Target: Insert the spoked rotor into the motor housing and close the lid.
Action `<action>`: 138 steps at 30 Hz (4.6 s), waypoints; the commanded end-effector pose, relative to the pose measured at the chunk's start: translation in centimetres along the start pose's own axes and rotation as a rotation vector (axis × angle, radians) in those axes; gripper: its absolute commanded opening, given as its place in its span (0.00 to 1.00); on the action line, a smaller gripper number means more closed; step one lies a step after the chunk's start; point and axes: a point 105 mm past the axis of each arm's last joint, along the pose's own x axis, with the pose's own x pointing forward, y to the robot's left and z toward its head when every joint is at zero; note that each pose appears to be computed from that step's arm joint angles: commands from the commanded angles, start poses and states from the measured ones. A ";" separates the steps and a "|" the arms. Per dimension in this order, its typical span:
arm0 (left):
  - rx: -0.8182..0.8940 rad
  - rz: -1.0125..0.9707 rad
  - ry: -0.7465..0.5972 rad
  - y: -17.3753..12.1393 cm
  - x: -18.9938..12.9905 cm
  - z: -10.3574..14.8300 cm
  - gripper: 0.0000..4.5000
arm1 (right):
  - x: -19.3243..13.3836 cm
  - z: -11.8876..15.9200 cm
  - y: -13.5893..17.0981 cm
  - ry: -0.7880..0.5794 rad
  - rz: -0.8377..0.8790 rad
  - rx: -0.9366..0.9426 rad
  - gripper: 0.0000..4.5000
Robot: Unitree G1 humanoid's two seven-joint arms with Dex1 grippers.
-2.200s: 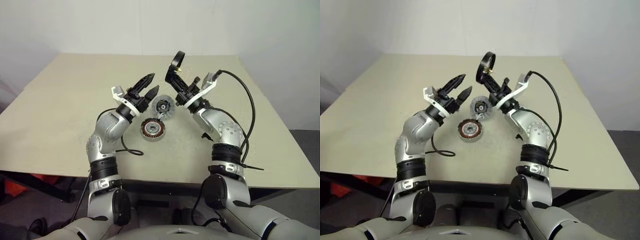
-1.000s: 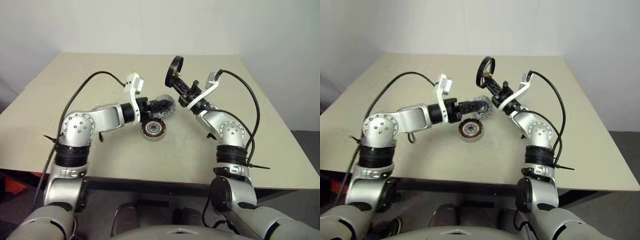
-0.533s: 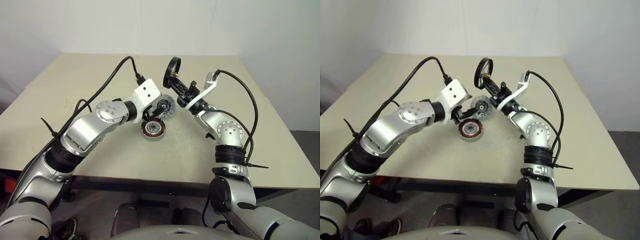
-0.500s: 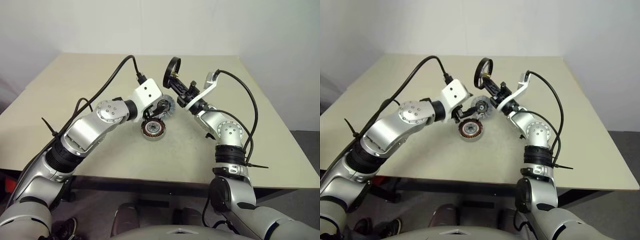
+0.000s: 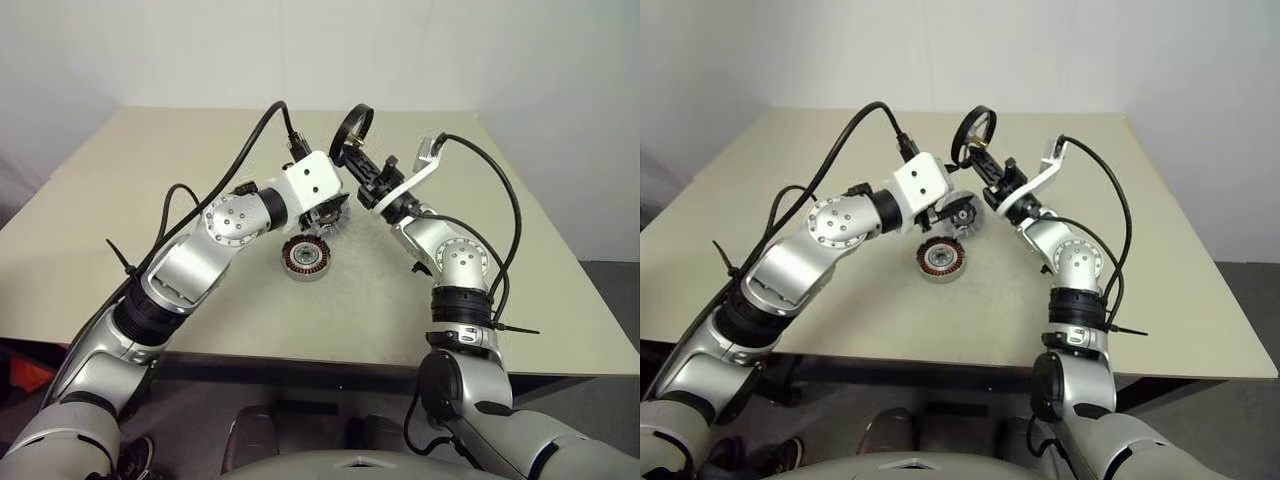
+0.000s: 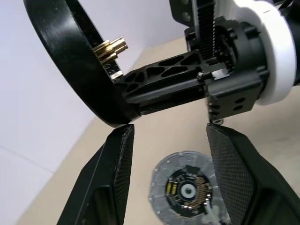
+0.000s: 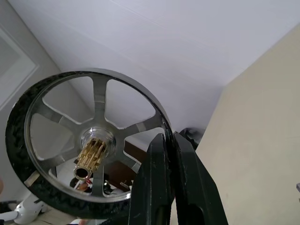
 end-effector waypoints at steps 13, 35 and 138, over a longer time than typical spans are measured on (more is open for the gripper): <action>0.052 0.081 -0.045 1.7 -2.3 1.4 0.58 | 0.7 -0.3 0.3 0.041 0.025 -0.028 0.04; 0.078 0.191 -0.012 2.9 -0.3 0.0 0.58 | 0.7 -0.3 0.0 0.040 0.032 -0.036 0.04; 0.438 0.025 0.091 1.5 -4.8 -5.7 0.11 | -2.7 10.2 -6.0 -0.123 -0.390 -0.559 0.48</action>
